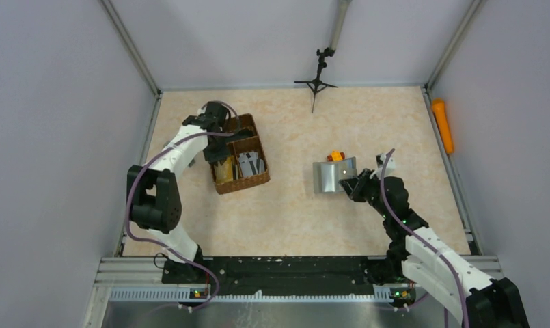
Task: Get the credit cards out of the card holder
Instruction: Place the credit card in the storage box, then remove the credit card from the card holder.
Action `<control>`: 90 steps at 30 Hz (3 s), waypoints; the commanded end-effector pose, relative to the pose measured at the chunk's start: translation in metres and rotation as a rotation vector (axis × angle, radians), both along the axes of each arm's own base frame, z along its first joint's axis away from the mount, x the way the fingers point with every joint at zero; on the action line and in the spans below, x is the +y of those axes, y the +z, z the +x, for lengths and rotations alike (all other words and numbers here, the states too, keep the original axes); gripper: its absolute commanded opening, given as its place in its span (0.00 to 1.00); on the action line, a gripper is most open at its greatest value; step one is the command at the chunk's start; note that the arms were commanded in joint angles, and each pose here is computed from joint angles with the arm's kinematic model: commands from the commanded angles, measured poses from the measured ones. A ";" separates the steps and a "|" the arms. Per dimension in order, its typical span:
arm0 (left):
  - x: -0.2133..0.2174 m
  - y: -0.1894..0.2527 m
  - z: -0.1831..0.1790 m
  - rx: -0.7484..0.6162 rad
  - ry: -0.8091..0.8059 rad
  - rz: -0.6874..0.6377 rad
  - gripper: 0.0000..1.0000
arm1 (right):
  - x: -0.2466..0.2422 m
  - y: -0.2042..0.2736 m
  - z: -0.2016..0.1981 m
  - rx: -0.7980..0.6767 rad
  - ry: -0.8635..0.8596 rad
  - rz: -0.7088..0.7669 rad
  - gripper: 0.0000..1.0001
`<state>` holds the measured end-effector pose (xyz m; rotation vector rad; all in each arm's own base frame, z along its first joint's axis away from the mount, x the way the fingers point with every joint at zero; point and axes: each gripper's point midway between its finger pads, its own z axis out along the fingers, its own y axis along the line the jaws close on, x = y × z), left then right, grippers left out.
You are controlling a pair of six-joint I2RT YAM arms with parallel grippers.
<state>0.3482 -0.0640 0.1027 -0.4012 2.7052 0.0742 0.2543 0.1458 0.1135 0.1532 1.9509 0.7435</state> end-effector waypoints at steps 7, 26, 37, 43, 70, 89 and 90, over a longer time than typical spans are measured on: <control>-0.013 0.011 0.001 -0.024 -0.017 -0.082 0.30 | -0.001 0.018 0.004 -0.066 -0.015 0.035 0.00; -0.205 0.124 -0.076 -0.386 -0.645 -0.995 0.99 | 0.065 0.056 -0.014 -0.029 0.306 0.297 0.00; -0.247 0.100 -0.084 -0.360 -0.675 -0.993 0.99 | 0.097 0.078 -0.026 -0.077 0.369 0.377 0.00; -0.247 0.069 -0.088 -0.282 -0.640 -0.925 0.99 | 0.097 0.084 -0.027 -0.088 0.355 0.389 0.00; -0.257 0.097 -0.118 -0.348 -0.700 -1.202 0.03 | 0.098 0.103 -0.028 -0.103 0.355 0.499 0.14; -0.249 0.092 -0.129 -0.331 -0.722 -1.167 0.00 | 0.075 0.100 -0.019 -0.117 0.214 0.410 0.28; -0.249 0.092 -0.130 -0.331 -0.723 -1.166 0.00 | 0.073 0.097 -0.017 -0.110 0.198 0.396 0.23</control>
